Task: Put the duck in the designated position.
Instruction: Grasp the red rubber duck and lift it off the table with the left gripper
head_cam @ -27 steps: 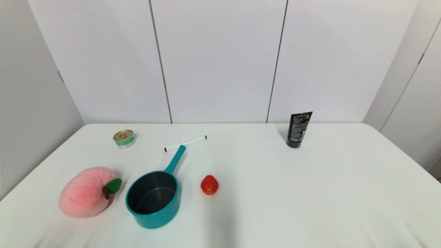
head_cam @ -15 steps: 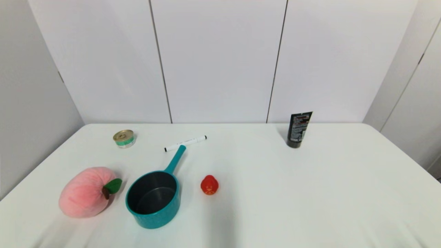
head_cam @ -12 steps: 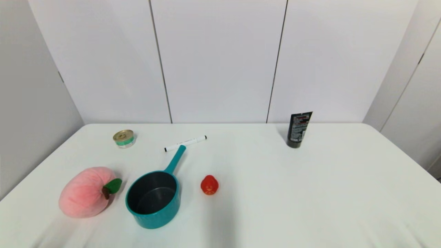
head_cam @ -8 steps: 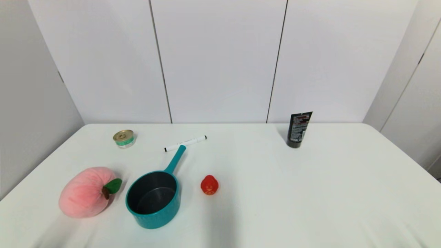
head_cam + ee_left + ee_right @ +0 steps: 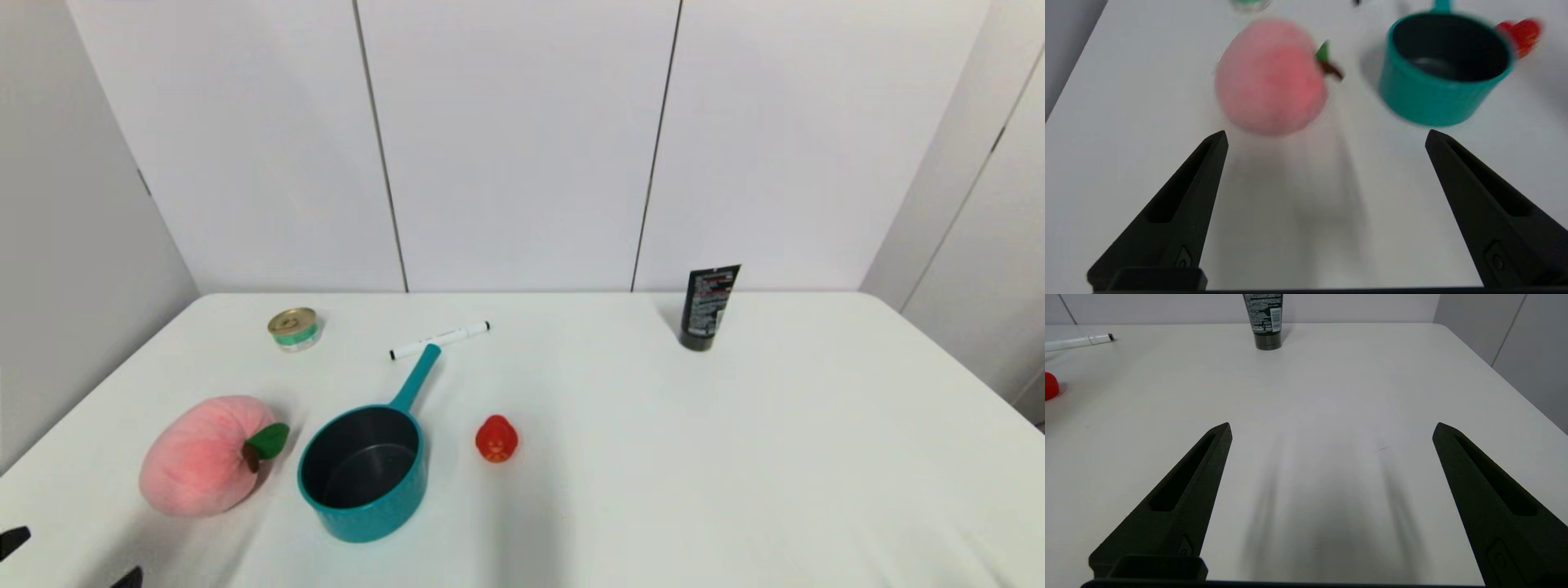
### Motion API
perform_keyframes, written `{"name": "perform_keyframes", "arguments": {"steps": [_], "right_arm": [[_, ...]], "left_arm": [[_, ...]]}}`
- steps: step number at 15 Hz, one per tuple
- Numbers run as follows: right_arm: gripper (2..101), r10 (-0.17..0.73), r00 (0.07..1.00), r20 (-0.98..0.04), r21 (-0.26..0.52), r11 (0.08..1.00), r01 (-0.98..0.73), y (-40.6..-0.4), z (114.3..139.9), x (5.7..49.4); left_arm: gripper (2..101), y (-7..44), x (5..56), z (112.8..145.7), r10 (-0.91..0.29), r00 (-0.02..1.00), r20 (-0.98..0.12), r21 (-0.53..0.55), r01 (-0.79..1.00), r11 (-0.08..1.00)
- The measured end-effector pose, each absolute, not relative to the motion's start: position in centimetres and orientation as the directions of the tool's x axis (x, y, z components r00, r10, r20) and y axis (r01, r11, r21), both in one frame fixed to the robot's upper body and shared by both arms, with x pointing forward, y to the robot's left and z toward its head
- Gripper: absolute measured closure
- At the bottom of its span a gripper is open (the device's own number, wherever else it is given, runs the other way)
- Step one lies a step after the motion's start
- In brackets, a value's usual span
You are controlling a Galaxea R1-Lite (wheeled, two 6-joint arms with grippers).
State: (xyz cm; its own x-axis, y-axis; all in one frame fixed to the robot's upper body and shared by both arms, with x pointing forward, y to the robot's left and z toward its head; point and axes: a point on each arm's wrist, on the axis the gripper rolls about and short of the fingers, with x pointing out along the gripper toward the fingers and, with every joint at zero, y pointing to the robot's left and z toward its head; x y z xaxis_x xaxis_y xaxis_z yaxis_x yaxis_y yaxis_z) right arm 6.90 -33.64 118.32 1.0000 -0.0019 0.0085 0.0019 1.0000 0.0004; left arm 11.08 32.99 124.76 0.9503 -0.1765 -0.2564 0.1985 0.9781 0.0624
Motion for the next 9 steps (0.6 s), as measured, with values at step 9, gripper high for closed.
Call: {"name": "perform_keyframes", "arguments": {"steps": [9], "right_arm": [[5.0,-0.002,1.0,0.008,0.0,1.0,0.002,-33.6,118.3,6.9]], "left_arm": [[5.3,30.0,15.1,134.8,-0.505,0.843,-0.185,0.083,0.525,0.847]]}}
